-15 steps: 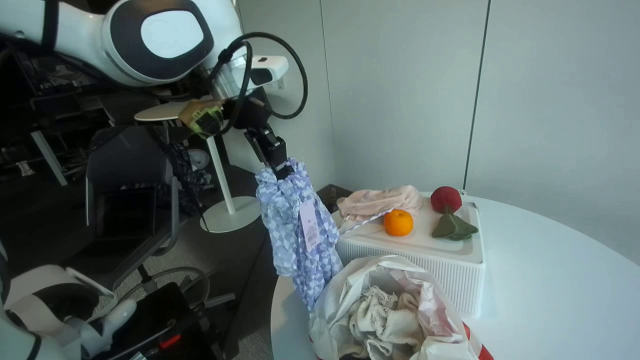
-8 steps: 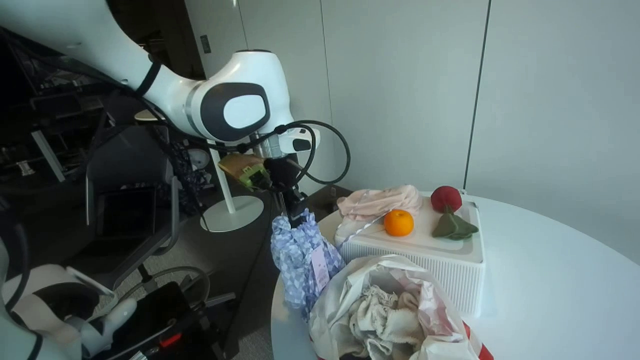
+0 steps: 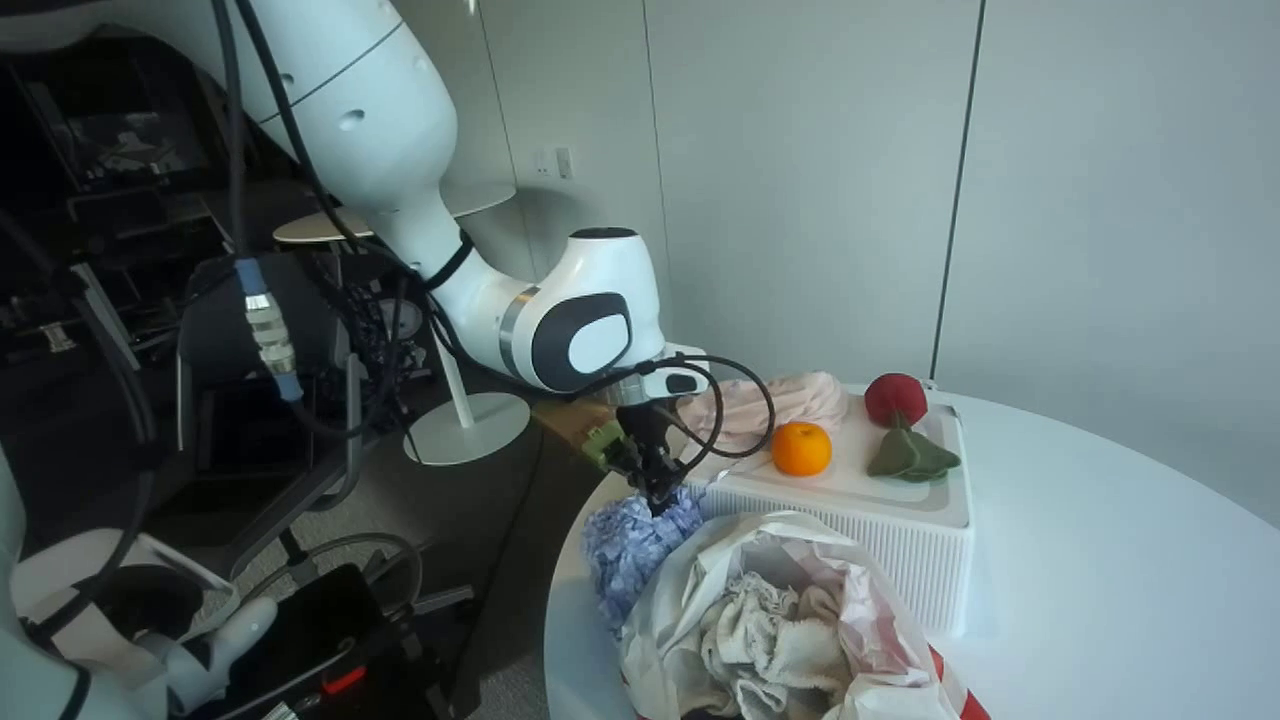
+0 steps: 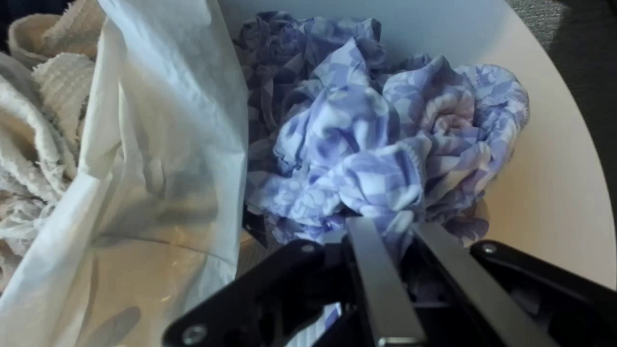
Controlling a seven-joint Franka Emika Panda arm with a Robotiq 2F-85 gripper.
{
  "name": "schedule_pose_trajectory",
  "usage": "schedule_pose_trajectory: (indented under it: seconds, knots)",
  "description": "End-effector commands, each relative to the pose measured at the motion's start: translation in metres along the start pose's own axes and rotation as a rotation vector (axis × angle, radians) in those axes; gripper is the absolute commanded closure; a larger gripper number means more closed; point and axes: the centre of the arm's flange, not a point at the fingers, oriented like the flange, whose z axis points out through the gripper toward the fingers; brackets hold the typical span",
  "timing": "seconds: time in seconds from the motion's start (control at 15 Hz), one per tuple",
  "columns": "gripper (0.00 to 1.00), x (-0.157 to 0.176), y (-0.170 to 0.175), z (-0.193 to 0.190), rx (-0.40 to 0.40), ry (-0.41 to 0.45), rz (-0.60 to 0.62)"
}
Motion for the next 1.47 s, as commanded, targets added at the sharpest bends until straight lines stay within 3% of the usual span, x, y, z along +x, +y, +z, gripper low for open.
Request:
schedule_pose_trajectory:
  seconds: [0.0, 0.27, 0.33, 0.4, 0.47, 0.6, 0.8, 0.87, 1.0, 1.2, 1.4]
  knots:
    - [0.91, 0.042, 0.011, 0.054, 0.012, -0.047, 0.045]
    - [0.91, 0.053, 0.003, 0.094, 0.003, -0.075, 0.032]
    - [0.66, 0.051, 0.003, 0.1, -0.023, -0.075, 0.039]
    - [0.59, 0.046, 0.004, 0.094, -0.026, -0.091, 0.035]
    - [0.78, 0.037, 0.008, 0.095, -0.009, -0.094, 0.034]
    - [0.61, 0.038, 0.008, 0.098, -0.015, -0.096, 0.031]
    - [0.59, 0.04, 0.008, 0.097, -0.016, -0.093, 0.03]
    - [0.34, 0.04, 0.008, 0.097, -0.016, -0.093, 0.03]
    - [0.26, 0.032, -0.002, 0.092, -0.006, -0.102, 0.014]
    - [0.04, 0.002, -0.018, 0.079, -0.026, -0.094, -0.004]
    - [0.0, -0.037, -0.038, 0.066, -0.039, -0.069, -0.046]
